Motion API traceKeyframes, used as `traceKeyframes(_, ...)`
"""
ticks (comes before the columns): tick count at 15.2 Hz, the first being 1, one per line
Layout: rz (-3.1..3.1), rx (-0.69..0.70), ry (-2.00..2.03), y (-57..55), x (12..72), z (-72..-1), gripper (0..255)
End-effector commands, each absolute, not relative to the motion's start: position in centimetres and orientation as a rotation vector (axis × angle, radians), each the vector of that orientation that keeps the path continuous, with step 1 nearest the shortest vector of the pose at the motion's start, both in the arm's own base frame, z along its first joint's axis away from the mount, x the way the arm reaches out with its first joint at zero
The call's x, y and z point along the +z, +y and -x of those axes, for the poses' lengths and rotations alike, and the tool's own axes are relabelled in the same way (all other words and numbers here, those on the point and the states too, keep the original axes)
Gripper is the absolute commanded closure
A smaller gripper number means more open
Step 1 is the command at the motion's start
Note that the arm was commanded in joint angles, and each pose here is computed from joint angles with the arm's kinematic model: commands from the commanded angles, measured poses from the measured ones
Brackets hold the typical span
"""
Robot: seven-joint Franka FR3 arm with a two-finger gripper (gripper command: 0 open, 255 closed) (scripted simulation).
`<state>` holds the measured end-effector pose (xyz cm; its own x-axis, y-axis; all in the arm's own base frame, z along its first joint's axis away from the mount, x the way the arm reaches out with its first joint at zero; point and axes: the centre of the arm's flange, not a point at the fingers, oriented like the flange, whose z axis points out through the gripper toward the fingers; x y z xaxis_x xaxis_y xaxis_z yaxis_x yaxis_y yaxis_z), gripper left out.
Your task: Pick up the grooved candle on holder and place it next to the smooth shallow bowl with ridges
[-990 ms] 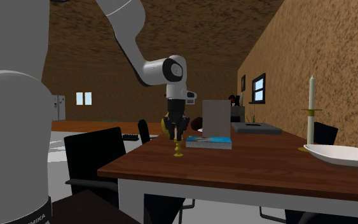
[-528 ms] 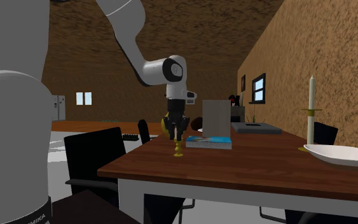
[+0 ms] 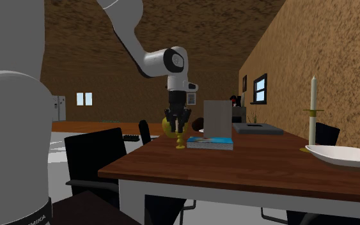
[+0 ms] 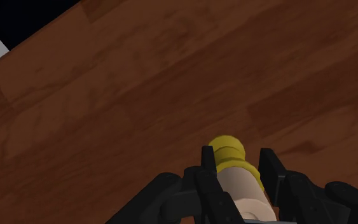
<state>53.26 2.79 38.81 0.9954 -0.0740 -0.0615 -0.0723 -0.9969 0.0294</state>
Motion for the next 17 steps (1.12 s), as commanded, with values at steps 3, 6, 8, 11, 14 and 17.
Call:
traceKeyframes(3, -3.111, -0.098, -0.114, 2.9, 40.9, -53.2, 255)
traceKeyframes(6, -3.111, -0.098, -0.114, 2.9, 42.5, -53.2, 255)
traceKeyframes(8, -3.111, -0.098, -0.114, 2.9, 43.6, -53.2, 255)
traceKeyframes(11, -3.111, -0.098, -0.114, 2.9, 45.1, -53.2, 255)
traceKeyframes(14, -3.111, -0.098, -0.114, 2.9, 46.7, -53.2, 255)
traceKeyframes(17, -3.111, -0.098, -0.114, 2.9, 48.3, -53.2, 255)
